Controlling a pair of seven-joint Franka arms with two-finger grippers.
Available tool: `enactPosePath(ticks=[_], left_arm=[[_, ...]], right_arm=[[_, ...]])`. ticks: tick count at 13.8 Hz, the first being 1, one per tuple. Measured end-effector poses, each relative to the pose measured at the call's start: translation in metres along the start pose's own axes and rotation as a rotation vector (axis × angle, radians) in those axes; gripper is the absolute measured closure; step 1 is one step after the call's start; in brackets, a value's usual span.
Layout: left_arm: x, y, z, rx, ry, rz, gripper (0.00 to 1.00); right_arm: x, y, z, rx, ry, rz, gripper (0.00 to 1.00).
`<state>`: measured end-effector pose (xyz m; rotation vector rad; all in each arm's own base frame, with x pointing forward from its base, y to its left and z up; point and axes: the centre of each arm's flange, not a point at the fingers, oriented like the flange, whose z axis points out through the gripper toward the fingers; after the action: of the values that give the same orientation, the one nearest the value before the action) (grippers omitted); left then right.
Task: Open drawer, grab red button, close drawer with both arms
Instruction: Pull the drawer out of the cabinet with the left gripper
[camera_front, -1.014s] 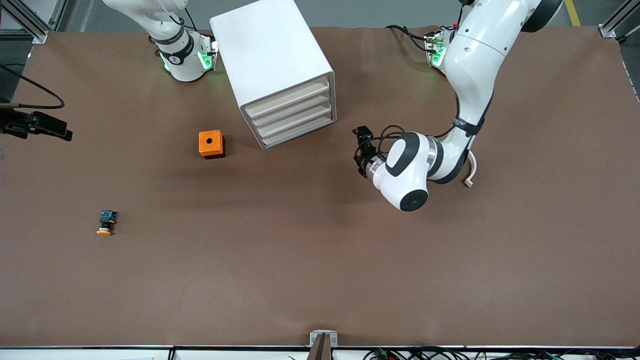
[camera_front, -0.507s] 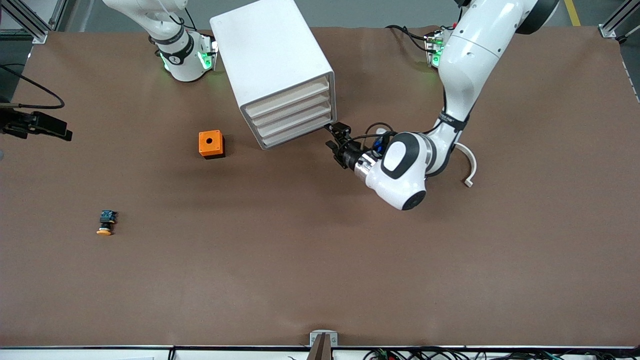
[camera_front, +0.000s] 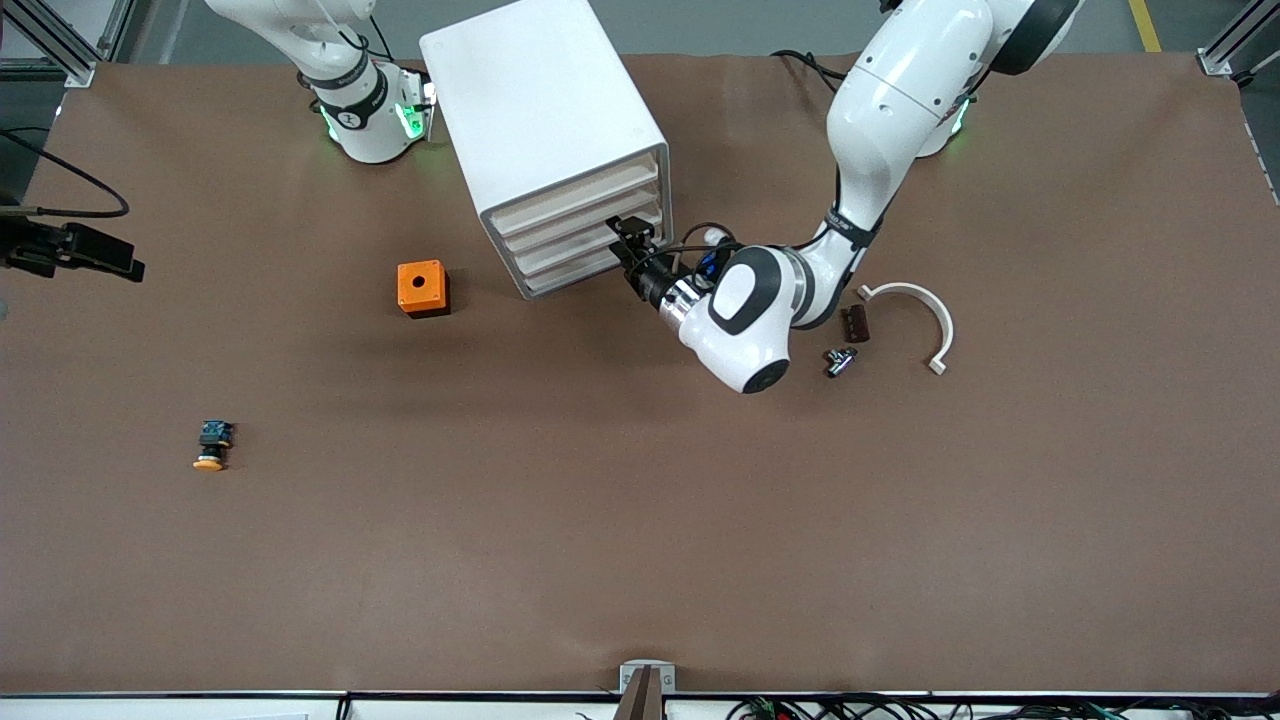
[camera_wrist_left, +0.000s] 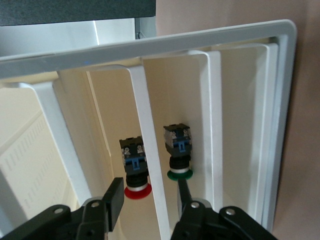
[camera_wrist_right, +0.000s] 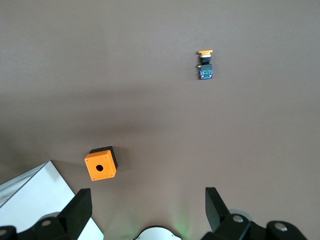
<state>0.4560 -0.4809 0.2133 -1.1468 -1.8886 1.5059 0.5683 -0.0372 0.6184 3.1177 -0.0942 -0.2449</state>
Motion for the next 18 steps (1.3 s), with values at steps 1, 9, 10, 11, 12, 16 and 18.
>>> enactPosePath(ticks=[1, 9, 10, 11, 12, 16, 18], left_arm=[[0.000, 0.002, 0.007, 0.004, 0.010, -0.014, 0.49], [0.000, 0.006, 0.048, 0.020, 0.068, -0.082, 0.85], [0.000, 0.006, 0.047, 0.019, 0.067, -0.092, 0.86], [0.000, 0.006, 0.046, 0.018, 0.066, -0.093, 0.86], [0.000, 0.007, 0.044, 0.017, 0.063, -0.094, 0.86], [0.000, 0.014, 0.001, -0.010, 0.003, -0.098, 0.86], [0.006, 0.023, -0.040, -0.039, -0.037, -0.104, 0.86]], right_arm=[[0.000, 0.000, 0.000, 0.000, 0.000, 0.000, 0.00], [0.001, 0.000, -0.001, 0.000, 0.007, 0.000, 0.00], [0.001, 0.000, -0.001, 0.000, 0.011, 0.000, 0.00], [0.001, 0.000, -0.001, 0.000, 0.014, -0.001, 0.00], [0.002, -0.001, -0.001, 0.000, 0.015, -0.002, 0.00], [0.002, -0.008, -0.002, -0.001, 0.019, -0.014, 0.00], [0.002, -0.017, -0.003, -0.003, 0.022, -0.015, 0.00]])
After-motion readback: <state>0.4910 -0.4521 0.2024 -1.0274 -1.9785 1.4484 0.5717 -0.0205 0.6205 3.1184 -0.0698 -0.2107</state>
